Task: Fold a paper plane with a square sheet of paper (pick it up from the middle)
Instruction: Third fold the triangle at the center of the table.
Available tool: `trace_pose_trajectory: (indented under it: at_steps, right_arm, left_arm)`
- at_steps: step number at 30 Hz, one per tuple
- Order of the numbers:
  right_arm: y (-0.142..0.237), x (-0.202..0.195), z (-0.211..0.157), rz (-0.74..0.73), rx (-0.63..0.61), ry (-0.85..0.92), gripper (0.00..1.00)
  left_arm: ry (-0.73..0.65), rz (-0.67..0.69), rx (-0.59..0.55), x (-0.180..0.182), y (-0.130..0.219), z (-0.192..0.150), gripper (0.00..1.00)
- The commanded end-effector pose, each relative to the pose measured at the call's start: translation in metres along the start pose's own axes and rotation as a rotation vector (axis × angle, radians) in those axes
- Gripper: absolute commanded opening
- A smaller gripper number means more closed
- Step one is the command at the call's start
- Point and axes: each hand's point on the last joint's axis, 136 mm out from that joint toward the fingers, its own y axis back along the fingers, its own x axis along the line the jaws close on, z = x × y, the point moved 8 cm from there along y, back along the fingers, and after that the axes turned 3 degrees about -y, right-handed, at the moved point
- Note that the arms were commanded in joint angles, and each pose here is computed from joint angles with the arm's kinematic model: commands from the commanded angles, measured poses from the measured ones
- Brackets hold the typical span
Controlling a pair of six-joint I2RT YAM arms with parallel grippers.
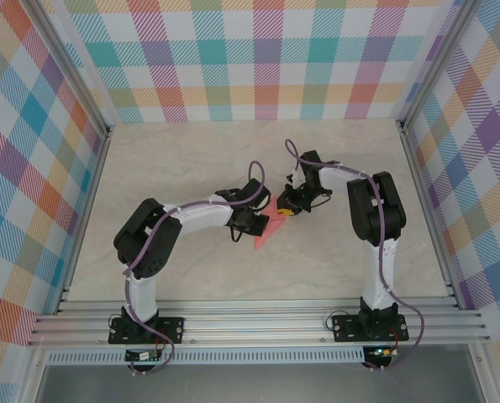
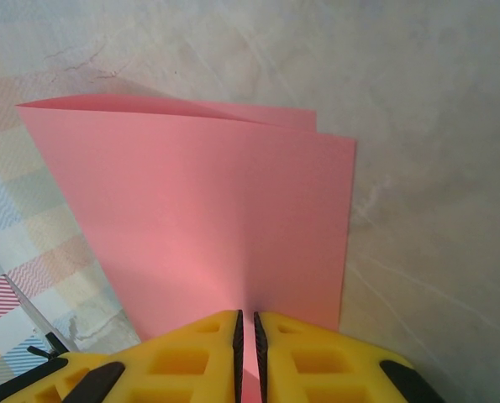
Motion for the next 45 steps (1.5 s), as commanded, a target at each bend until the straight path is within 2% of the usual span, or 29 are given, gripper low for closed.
trace_pose_trajectory:
  at_steps: [1, 32, 45]
  right_arm:
    - [-0.013, -0.0158, -0.0067, -0.093, 0.041, -0.02, 0.16]
    - [-0.0151, -0.0185, -0.0066, -0.106, 0.046, -0.03, 0.16]
    - [-0.0161, -0.0194, -0.0077, -0.102, 0.05, -0.035, 0.16]
  left_arm:
    - [0.01, 0.027, -0.002, 0.0062, 0.002, 0.0057, 0.0]
    - [0.018, 0.068, 0.022, 0.0114, -0.0037, 0.0007, 0.0]
    - [0.012, 0.014, -0.005, 0.0064, -0.0041, 0.0033, 0.0]
